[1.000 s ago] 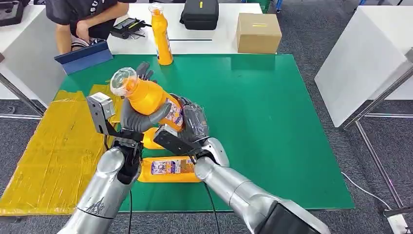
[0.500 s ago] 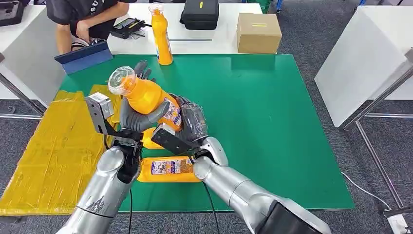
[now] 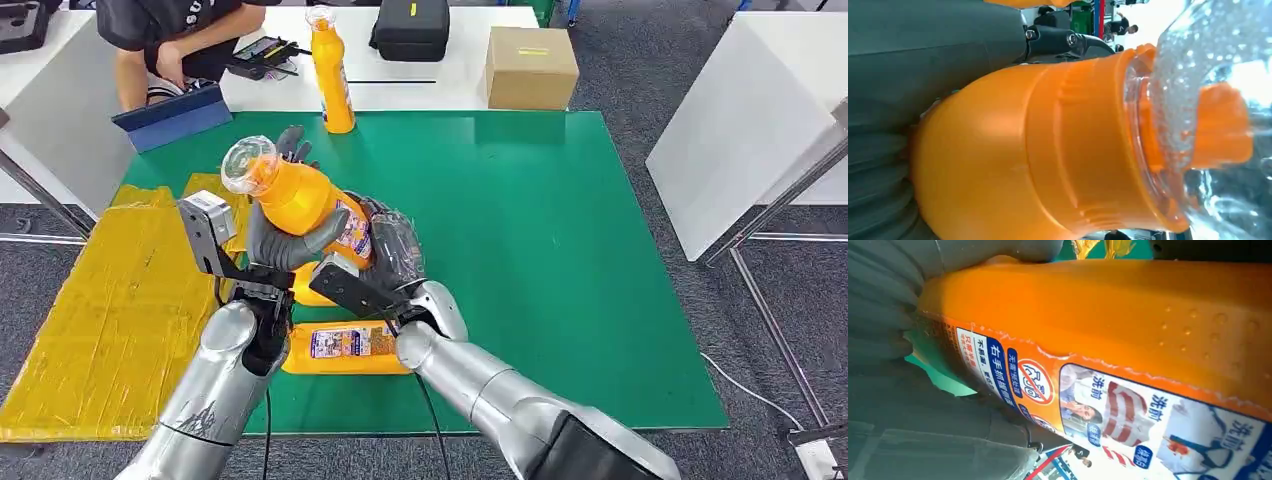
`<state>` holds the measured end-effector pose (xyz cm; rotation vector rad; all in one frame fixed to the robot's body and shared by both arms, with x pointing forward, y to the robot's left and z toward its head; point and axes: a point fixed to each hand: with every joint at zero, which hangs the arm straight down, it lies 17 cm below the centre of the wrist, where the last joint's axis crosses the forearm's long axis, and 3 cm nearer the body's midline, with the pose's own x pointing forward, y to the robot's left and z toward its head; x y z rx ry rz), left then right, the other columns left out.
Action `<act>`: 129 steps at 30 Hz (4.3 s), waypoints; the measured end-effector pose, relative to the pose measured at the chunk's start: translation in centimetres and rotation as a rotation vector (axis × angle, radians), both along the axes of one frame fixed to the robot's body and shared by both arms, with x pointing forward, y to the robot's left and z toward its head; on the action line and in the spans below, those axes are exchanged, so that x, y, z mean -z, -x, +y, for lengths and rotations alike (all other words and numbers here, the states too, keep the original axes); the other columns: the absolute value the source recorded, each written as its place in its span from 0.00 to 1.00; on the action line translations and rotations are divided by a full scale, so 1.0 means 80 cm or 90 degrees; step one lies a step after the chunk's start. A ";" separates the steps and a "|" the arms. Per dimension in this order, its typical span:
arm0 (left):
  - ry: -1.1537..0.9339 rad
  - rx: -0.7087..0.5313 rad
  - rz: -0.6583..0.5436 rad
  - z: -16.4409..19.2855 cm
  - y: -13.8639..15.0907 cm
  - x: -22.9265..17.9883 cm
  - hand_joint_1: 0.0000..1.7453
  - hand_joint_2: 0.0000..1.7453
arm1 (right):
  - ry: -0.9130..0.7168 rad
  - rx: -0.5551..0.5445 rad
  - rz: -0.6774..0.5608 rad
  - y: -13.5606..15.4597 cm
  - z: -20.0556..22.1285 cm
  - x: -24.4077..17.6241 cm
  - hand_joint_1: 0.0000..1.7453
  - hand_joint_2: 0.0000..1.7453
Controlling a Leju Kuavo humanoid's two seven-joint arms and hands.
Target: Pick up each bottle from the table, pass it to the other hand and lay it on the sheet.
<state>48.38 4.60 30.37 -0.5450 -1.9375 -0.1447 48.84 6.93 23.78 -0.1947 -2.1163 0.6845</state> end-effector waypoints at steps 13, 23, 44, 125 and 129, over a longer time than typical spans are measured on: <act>-0.006 0.008 -0.003 -0.003 0.001 0.001 1.00 1.00 | -0.008 0.001 0.005 -0.001 -0.001 0.000 1.00 1.00; 0.001 0.009 0.003 -0.001 -0.001 0.002 1.00 1.00 | -0.008 -0.001 0.002 0.001 0.000 -0.001 1.00 1.00; 0.016 -0.011 0.021 0.016 -0.005 0.006 1.00 1.00 | 0.024 -0.022 -0.061 0.016 0.012 -0.014 0.00 1.00; -1.064 -0.650 -0.474 0.217 -0.119 0.055 1.00 1.00 | -0.018 0.292 -0.323 0.172 -0.371 -0.089 0.00 1.00; -1.143 -0.587 -0.485 0.211 -0.134 0.090 1.00 1.00 | -0.016 0.292 -0.323 0.168 -0.377 -0.092 0.00 1.00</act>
